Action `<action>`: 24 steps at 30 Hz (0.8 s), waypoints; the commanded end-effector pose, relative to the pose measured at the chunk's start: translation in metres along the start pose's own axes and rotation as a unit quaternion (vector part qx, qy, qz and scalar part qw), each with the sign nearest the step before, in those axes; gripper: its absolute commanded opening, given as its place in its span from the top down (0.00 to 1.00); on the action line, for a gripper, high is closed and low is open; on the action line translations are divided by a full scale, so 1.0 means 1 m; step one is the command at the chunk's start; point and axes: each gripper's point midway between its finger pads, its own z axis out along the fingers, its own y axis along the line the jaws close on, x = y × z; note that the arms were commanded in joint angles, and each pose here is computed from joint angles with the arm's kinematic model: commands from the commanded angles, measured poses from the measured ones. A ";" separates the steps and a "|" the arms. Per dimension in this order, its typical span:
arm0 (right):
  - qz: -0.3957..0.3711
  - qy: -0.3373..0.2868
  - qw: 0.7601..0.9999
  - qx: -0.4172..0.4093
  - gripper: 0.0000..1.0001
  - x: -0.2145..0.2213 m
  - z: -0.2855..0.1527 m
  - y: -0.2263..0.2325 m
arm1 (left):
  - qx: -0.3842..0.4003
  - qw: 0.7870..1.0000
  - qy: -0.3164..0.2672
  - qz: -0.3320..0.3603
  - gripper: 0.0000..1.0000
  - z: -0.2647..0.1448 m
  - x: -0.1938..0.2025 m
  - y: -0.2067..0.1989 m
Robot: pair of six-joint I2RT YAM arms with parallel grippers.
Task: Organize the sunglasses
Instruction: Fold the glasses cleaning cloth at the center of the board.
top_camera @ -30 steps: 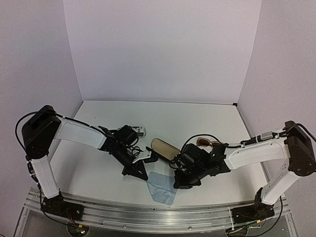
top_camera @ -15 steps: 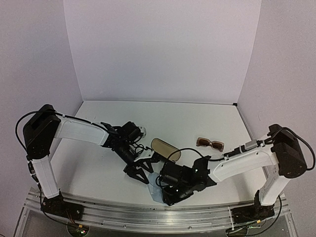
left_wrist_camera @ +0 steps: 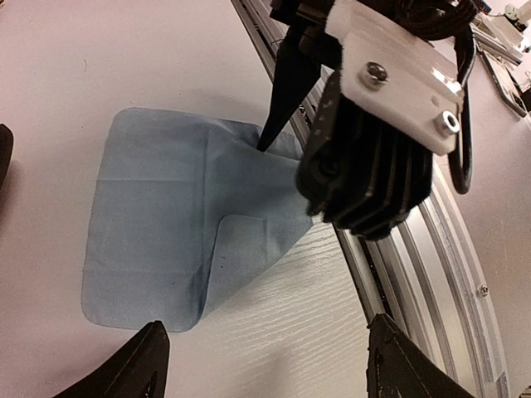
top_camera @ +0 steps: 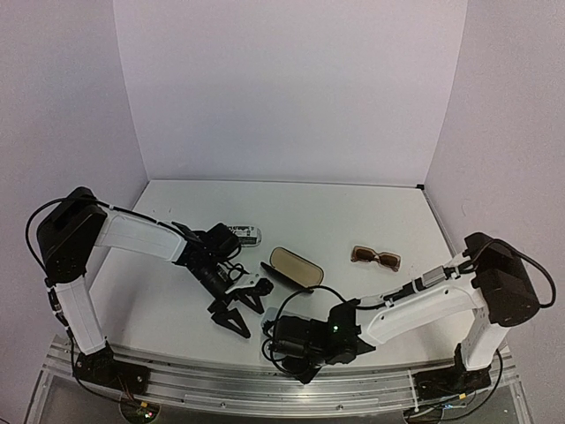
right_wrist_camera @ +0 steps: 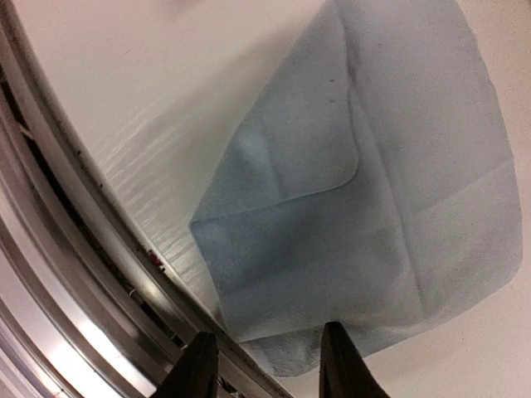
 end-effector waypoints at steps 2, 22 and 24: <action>0.004 0.017 1.000 0.013 0.76 0.005 0.012 -0.005 | -0.001 0.999 -0.015 0.037 0.26 -0.009 -0.013 -0.009; 0.100 -0.011 0.989 -0.113 1.00 -0.044 -0.033 -0.039 | -0.017 0.997 -0.021 0.067 0.29 0.000 -0.014 0.008; 0.104 -0.002 0.987 -0.124 1.00 -0.043 -0.029 -0.044 | -0.020 0.997 -0.020 0.072 0.30 0.000 -0.014 0.009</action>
